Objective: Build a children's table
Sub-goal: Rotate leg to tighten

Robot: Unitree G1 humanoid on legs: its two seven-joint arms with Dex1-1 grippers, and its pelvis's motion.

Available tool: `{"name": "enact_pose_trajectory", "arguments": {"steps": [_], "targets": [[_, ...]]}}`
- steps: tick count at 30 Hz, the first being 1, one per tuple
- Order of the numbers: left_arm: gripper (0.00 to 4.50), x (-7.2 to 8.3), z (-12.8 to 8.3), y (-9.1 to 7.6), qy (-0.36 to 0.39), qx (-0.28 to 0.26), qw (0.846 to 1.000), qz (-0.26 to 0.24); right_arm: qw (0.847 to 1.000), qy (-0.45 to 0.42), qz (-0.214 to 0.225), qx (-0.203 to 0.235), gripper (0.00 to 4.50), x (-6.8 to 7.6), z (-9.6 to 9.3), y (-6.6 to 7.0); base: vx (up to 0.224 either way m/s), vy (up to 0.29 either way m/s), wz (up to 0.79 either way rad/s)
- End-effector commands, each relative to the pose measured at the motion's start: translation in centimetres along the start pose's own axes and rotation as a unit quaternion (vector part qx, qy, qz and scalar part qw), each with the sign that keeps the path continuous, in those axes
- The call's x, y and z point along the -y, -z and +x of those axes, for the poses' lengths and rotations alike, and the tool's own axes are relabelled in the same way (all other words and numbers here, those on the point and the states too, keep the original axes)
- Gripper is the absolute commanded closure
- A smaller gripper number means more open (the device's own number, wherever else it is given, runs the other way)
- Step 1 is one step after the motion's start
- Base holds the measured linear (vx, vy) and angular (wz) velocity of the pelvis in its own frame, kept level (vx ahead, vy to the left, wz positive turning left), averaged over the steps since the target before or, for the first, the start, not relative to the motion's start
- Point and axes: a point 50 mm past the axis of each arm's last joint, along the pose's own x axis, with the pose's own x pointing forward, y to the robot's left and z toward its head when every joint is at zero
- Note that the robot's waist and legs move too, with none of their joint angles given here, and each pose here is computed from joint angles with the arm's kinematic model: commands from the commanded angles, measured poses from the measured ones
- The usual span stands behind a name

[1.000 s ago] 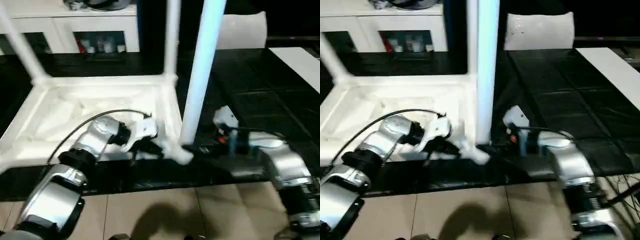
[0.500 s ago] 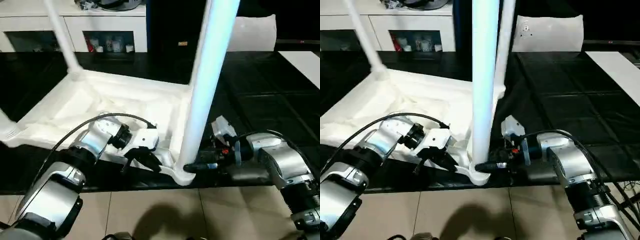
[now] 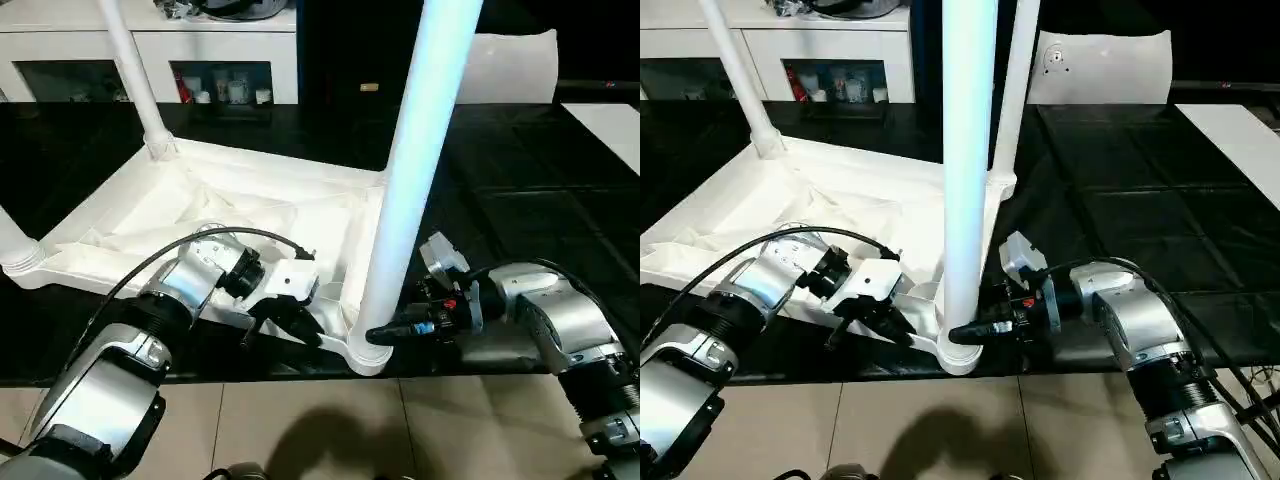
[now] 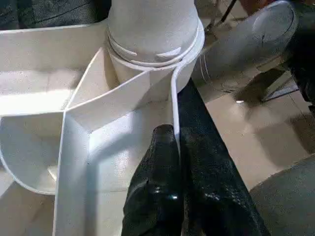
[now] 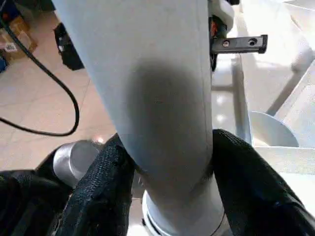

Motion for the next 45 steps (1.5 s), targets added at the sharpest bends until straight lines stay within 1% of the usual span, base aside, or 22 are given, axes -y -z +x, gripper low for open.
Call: {"name": "enact_pose_trajectory", "arguments": {"steps": [1, 6, 7, 8, 9, 11, 13, 15, 18, 22, 24, 26, 28, 30, 32, 33, 34, 36, 37, 38, 40, 45], "targets": [[4.5, -0.6, 0.2, -1.0, -0.007, 0.011, 1.0, 0.003, 1.0, -0.001, 0.01, 0.029, 2.49, -0.4, 0.5, -0.3, 0.0, 0.0, 0.0], [4.5, -2.0, 0.4, -1.1, -0.093, 0.019, 0.994, -0.051, 0.995, 0.096, 0.012, 0.036, 2.51, 0.4, 1.1, 0.1, 0.0, 0.0, 0.0], [4.5, -2.7, 0.6, -1.4, -0.134, 0.039, 0.987, -0.077, 0.987, 0.154, 0.019, 0.032, 2.52, 1.1, 1.5, 0.4, 0.0, 0.0, 0.0], [4.5, -3.0, 0.7, -1.6, -0.149, 0.047, 0.984, -0.09, 0.983, 0.178, 0.026, 0.03, 2.52, 1.3, 1.7, 0.6, 0.0, 0.0, 0.0], [4.5, -3.6, 0.8, -1.9, -0.183, 0.056, 0.976, -0.104, 0.974, 0.22, 0.039, 0.043, 2.52, 1.9, 2.1, 0.6, 0.0, 0.0, 0.0], [4.5, -4.3, 0.9, -2.2, -0.222, 0.072, 0.964, -0.127, 0.963, 0.259, 0.056, 0.05, 2.57, 2.3, 2.6, 0.6, 0.0, 0.0, 0.0], [4.5, -5.0, 1.2, -2.6, -0.265, 0.083, 0.949, -0.151, 0.947, 0.308, 0.08, 0.052, 2.57, 2.9, 3.2, 0.8, 0.0, 0.0, 0.0], [4.5, -5.8, 1.4, -3.0, -0.313, 0.087, 0.931, -0.168, 0.922, 0.372, 0.093, 0.05, 2.57, 3.8, 3.9, 0.7, 0.0, 0.0, 0.0], [4.5, -6.6, 1.6, -3.5, -0.363, 0.085, 0.91, -0.178, 0.891, 0.439, 0.11, 0.045, 2.58, 4.7, 4.8, 0.4, 0.0, 0.0, 0.0], [4.5, -6.8, 1.5, -3.9, -0.379, 0.088, 0.905, -0.172, 0.88, 0.463, 0.09, 0.054, 2.58, 5.1, 5.4, 0.0, 0.0, 0.0, 0.0], [4.5, -6.7, 1.6, -3.9, -0.372, 0.081, 0.91, -0.162, 0.883, 0.455, 0.088, 0.082, 1.89, 5.0, 5.7, -0.5, 0.0, 0.0, 0.0], [4.5, -6.6, 1.7, -3.9, -0.364, 0.076, 0.916, -0.151, 0.885, 0.445, 0.088, 0.104, 1.89, 4.8, 5.9, -0.8, 0.0, 0.0, 0.0], [4.5, -6.3, 1.6, -3.6, -0.351, 0.063, 0.925, -0.133, 0.891, 0.433, 0.07, 0.113, 1.77, 4.4, 5.5, -1.0, 0.0, 0.0, 0.0], [4.5, -6.0, 1.5, -3.4, -0.332, 0.056, 0.934, -0.119, 0.894, 0.428, 0.06, 0.116, 1.49, 4.3, 5.1, -1.0, 0.0, 0.0, 0.0], [4.5, -5.4, 1.3, -2.9, -0.303, 0.049, 0.947, -0.097, 0.903, 0.415, 0.036, 0.107, 1.35, 3.9, 3.9, -0.7, 0.0, 0.0, 0.0], [4.5, -5.4, 1.3, -2.9, -0.303, 0.049, 0.947, -0.097, 0.903, 0.415, 0.036, 0.107, 1.22, 3.9, 3.9, -0.7, 0.0, 0.0, 0.0], [4.5, -4.9, 1.1, -2.6, -0.273, 0.047, 0.958, -0.076, 0.913, 0.392, 0.021, 0.109, 1.07, 3.5, 3.1, -0.6, 0.0, 0.0, 0.0], [4.5, -4.5, 1.1, -2.6, -0.248, 0.049, 0.966, -0.05, 0.922, 0.371, 0.013, 0.11, 0.99, 3.2, 2.6, -0.6, 0.0, 0.0, 0.0], [4.5, -4.0, 0.9, -2.4, -0.222, 0.047, 0.973, -0.044, 0.934, 0.342, -0.002, 0.099, 0.88, 2.8, 2.1, -0.5, 0.0, 0.0, 0.0], [4.5, -3.9, 0.9, -2.3, -0.213, 0.045, 0.975, -0.039, 0.939, 0.33, -0.007, 0.093, 0.88, 2.6, 1.9, -0.5, 0.0, 0.0, 0.0], [4.5, -3.2, 0.5, -1.9, -0.169, 0.041, 0.985, -0.024, 0.958, 0.279, -0.026, 0.063, 0.55, 1.8, 1.0, -0.2, 0.0, 0.0, 0.0], [4.5, -2.5, 0.4, -1.7, -0.118, 0.035, 0.992, -0.009, 0.974, 0.218, -0.028, 0.05, 0.55, 1.2, 0.3, -0.4, 0.0, 0.0, 0.0]]}}
